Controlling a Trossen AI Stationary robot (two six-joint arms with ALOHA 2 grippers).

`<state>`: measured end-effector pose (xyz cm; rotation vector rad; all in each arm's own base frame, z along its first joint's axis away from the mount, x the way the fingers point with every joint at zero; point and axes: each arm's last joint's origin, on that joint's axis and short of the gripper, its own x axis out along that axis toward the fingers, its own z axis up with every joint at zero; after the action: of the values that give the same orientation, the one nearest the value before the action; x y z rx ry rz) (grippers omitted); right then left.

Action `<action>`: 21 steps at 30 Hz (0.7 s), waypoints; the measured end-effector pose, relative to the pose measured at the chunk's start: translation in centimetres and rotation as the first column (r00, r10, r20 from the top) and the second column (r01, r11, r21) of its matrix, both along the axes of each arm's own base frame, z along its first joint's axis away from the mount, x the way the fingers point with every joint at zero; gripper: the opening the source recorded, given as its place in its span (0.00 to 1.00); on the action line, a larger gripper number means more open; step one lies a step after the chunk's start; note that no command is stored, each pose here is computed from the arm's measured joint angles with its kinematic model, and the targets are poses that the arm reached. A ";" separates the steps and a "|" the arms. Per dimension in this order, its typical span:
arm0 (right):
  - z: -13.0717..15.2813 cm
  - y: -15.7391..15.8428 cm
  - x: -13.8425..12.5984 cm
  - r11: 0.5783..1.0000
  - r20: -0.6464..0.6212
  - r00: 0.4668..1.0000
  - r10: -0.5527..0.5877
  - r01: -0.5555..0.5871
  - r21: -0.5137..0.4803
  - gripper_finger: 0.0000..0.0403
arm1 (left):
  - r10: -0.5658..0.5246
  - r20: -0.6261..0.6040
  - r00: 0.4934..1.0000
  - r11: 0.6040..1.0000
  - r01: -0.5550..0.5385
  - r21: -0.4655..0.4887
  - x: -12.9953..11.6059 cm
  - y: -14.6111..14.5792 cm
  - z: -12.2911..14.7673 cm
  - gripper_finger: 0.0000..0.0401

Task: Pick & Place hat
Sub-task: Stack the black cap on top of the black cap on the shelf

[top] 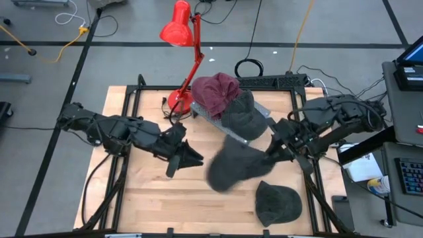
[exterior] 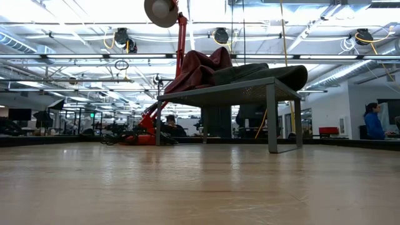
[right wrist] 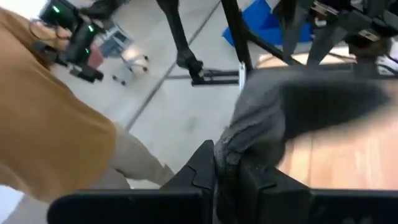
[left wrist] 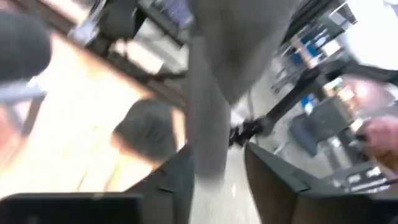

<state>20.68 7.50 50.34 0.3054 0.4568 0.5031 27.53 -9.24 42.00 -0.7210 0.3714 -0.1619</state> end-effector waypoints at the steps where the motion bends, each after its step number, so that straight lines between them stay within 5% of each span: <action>1: -0.1 0.0 -0.1 1.000 -0.010 1.000 0.000 0.000 -0.015 0.04 | -0.007 -0.036 0.999 1.000 0.007 -0.001 -0.1 0.2 -0.3 0.38; 7: -1.5 0.2 -0.6 0.987 -0.100 0.994 -0.036 0.019 -0.161 0.04 | -0.048 -0.236 0.971 0.999 0.041 -0.033 -0.6 0.9 -1.9 0.55; 12: -2.8 0.3 -0.3 0.967 -0.192 0.981 -0.021 -0.029 -0.254 0.04 | -0.076 -0.266 0.961 0.997 0.067 -0.043 -0.7 0.9 -2.2 0.62; 21: -2.6 -0.6 -0.1 0.850 -0.347 0.932 -0.105 -0.097 -0.518 0.04 | -0.117 -0.263 0.958 0.993 0.115 -0.021 -0.8 1.0 -2.2 0.62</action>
<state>20.61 6.90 47.73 -0.1431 0.9373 0.2947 26.76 -8.25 39.79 -0.7287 0.6695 -0.1781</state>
